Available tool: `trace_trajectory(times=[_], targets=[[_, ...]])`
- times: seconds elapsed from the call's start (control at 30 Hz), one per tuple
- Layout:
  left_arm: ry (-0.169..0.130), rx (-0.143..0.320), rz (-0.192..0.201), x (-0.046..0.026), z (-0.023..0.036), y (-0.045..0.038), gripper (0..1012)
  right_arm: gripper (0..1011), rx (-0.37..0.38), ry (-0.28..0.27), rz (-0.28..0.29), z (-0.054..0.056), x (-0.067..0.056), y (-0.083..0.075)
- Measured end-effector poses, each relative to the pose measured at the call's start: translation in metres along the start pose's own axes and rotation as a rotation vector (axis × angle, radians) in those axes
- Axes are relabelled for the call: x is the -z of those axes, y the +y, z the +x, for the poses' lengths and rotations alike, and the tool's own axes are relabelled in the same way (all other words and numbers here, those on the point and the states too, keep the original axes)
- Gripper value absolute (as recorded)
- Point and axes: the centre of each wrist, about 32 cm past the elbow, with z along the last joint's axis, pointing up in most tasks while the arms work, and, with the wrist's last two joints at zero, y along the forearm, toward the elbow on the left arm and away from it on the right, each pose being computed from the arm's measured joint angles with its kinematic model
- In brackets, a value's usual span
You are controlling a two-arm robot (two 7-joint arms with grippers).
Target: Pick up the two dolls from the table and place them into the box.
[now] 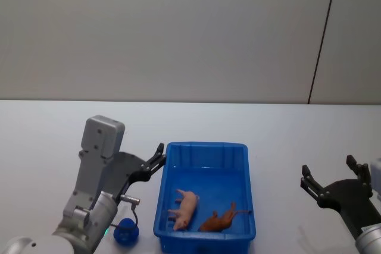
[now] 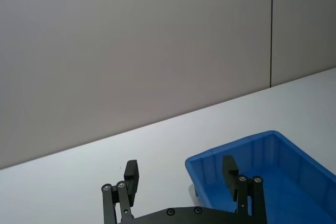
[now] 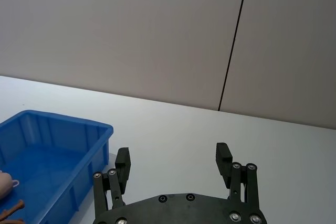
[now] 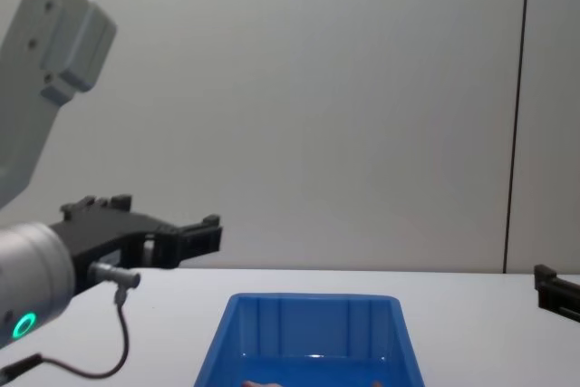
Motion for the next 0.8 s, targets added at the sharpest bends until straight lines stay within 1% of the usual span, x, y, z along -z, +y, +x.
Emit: trace_trajectory(times=[0.1, 0.27, 0.3, 0.33, 0.53, 0.63, 0.67, 0.77, 0.8], targets=[[0.017, -0.018, 0.022, 0.0029, 0.0004, 0.0040, 1001, 1001, 0.001, 0.000, 0.000, 0.000, 0.000, 0.000], [0.055, -0.046, 0.066, 0.0090, 0.0014, 0.0103, 1001, 1001, 0.002, 0.000, 0.000, 0.000, 0.000, 0.000], [0.055, -0.046, 0.066, 0.0090, 0.0014, 0.0103, 1001, 1001, 0.002, 0.000, 0.000, 0.000, 0.000, 0.000], [0.065, -0.052, 0.079, 0.0109, 0.0016, 0.0118, 1001, 1001, 0.003, 0.000, 0.000, 0.000, 0.000, 0.000], [0.092, -0.064, 0.120, 0.0162, 0.0026, 0.0158, 1001, 1001, 0.003, 0.000, 0.000, 0.001, 0.000, 0.000], [0.103, -0.066, 0.143, 0.0192, 0.0034, 0.0173, 1001, 1001, 0.004, 0.000, 0.000, 0.001, 0.000, 0.000], [0.103, -0.066, 0.143, 0.0192, 0.0034, 0.0173, 1001, 1001, 0.004, 0.000, 0.000, 0.001, 0.000, 0.000], [0.108, -0.067, 0.170, 0.0221, 0.0042, 0.0186, 1001, 1001, 0.004, 0.000, 0.000, 0.001, 0.000, 0.000], [0.109, -0.066, 0.185, 0.0234, 0.0048, 0.0191, 1001, 1001, 0.004, 0.000, 0.000, 0.001, 0.000, 0.000]])
